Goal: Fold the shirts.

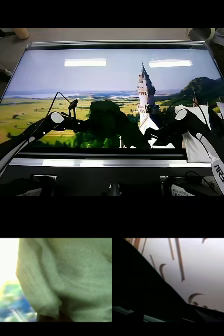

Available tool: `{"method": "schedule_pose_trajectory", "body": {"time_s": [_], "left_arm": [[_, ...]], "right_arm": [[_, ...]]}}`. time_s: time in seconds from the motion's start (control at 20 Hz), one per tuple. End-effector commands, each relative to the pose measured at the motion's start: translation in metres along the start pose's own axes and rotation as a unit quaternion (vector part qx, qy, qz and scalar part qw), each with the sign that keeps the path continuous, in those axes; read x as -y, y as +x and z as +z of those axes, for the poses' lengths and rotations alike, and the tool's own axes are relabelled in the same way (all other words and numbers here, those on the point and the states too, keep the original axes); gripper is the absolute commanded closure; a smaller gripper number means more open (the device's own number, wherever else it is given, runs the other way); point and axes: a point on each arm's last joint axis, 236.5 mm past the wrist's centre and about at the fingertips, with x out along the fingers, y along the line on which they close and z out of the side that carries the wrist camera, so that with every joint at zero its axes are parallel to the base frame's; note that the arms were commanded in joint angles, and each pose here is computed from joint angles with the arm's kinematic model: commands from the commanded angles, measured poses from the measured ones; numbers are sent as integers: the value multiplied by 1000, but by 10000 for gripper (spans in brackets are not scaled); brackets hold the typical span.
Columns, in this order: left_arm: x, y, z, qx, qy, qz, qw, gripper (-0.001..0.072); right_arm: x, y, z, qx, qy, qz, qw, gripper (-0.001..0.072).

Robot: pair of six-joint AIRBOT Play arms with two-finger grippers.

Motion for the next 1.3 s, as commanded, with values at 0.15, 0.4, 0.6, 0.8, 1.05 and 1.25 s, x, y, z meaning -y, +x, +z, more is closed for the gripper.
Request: {"method": "schedule_pose_trajectory", "body": {"time_s": [0.15, 0.4, 0.6, 0.8, 1.05, 1.25], "left_arm": [[17, -16, 14, 28, 50, -15, 998, 683], [75, -137, 87, 177, 190, -7, 966, 683], [156, -357, 113, 399, 289, 10, 870, 684], [209, -597, 31, 645, 283, 23, 710, 684], [211, -660, -21, 715, 268, 49, 644, 683], [197, -640, 8, 687, 253, 66, 678, 683]], "right_arm": [[-32, 21, 12, -13, 3, 94, 996, 446], [-80, -67, 40, 81, -133, 87, 984, 687], [-152, -300, 42, 407, -241, -24, 881, 689], [-186, -522, -101, 723, -224, -73, 650, 688], [-196, -561, -200, 801, -240, -50, 547, 688], [-195, -570, -185, 806, -234, -61, 540, 688]]}}
